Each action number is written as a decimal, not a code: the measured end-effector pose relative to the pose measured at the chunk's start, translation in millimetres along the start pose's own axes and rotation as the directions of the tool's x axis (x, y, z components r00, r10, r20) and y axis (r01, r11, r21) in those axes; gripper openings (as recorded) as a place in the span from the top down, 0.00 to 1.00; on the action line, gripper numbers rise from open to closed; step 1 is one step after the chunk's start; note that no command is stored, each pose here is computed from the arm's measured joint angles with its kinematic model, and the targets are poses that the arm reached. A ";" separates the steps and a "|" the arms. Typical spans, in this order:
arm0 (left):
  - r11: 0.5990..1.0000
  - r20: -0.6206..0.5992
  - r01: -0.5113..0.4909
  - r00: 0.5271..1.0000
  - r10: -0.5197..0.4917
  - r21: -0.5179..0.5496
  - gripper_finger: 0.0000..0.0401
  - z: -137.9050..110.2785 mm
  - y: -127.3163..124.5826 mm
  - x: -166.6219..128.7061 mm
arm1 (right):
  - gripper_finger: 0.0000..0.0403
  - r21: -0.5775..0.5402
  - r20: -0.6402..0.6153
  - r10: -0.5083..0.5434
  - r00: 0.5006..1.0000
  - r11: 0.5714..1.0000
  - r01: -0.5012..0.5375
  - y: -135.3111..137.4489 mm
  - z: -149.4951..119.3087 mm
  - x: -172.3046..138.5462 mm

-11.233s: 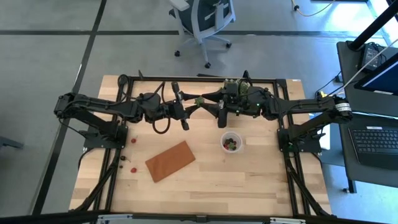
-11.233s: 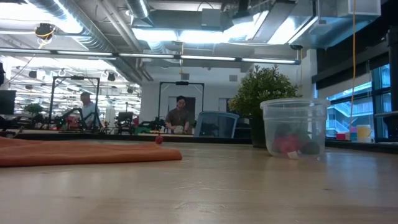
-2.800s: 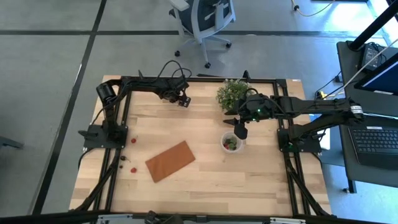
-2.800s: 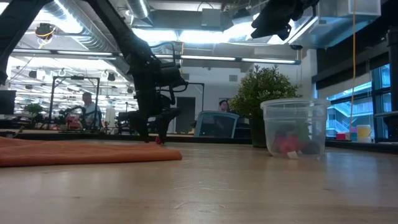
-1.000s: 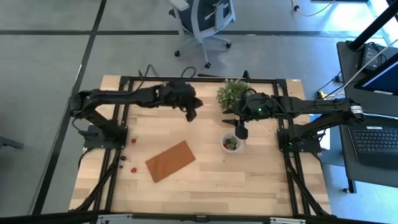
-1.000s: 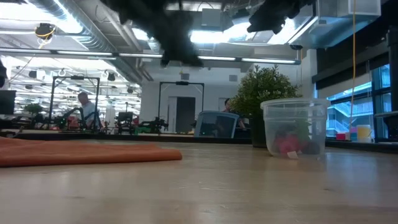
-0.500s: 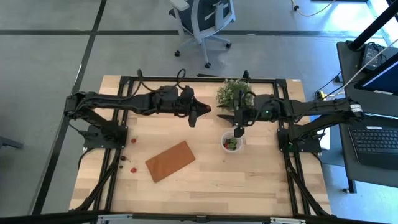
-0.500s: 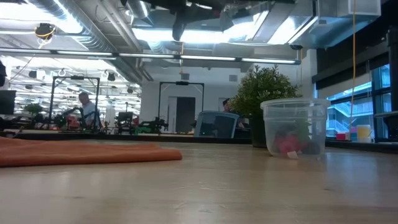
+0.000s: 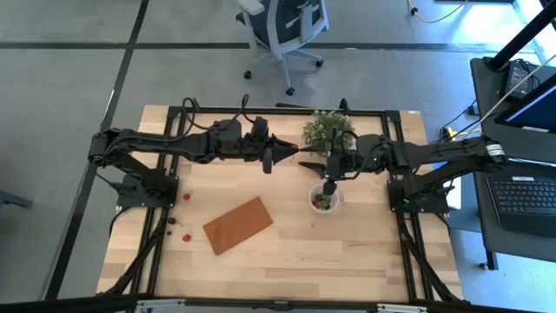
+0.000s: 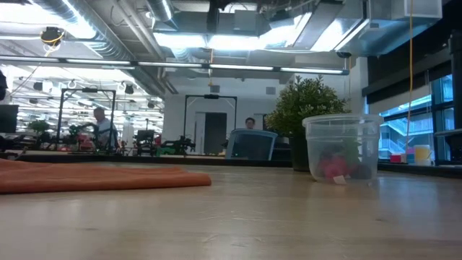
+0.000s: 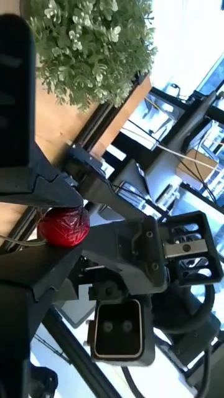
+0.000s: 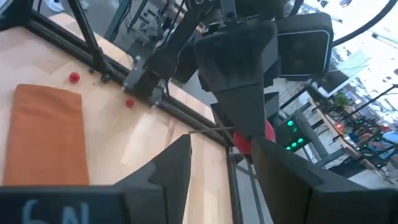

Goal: Pick and placing Produce into tupperware
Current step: Put the red cherry into the transparent bin

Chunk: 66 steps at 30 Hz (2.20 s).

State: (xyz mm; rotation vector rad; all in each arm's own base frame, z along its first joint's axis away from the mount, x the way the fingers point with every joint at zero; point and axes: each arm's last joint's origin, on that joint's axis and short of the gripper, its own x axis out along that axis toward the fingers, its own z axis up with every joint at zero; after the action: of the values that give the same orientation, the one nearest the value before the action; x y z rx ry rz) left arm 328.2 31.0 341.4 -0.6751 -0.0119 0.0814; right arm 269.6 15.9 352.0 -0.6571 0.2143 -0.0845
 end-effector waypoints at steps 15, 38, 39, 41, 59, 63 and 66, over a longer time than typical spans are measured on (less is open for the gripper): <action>1.000 -0.002 0.016 1.000 -0.016 0.003 0.78 -1.7 -4.1 -0.8 | 0.58 0.015 0.035 -0.029 0.999 0.999 0.028 -0.6 2.6 4.7; 0.999 -0.001 -0.012 1.000 0.013 0.030 0.78 3.5 6.3 0.4 | 0.58 0.000 -0.044 -0.086 0.995 0.996 0.086 12.0 7.5 1.0; 0.999 -0.001 -0.019 1.000 0.019 0.031 0.78 4.0 7.6 0.4 | 0.58 -0.002 -0.046 -0.095 0.994 0.996 0.095 12.2 8.1 0.8; 0.999 -0.004 -0.037 0.999 0.037 0.032 0.78 4.6 11.9 1.0 | 0.58 -0.009 -0.065 -0.132 0.989 0.991 0.132 11.6 9.0 -0.1; 0.992 0.009 0.117 0.993 -0.118 0.040 0.78 10.5 1.7 0.0 | 0.58 0.005 -0.059 -0.180 0.982 0.984 0.180 8.3 11.0 -0.5; 0.985 0.017 0.158 0.987 -0.160 0.065 0.78 10.6 -3.8 -0.5 | 0.58 0.022 0.004 -0.154 0.988 0.988 0.154 7.6 14.9 -0.4; 0.985 0.016 0.160 0.987 -0.161 0.067 0.78 10.1 -4.3 -0.5 | 0.58 0.034 0.028 -0.167 0.986 0.986 0.166 6.5 16.8 0.6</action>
State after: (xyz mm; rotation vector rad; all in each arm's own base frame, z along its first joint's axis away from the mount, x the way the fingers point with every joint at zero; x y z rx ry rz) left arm 327.7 33.9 352.0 -0.6053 -0.0834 -0.0661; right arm 274.0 31.0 360.9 -0.6433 0.1282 -0.2375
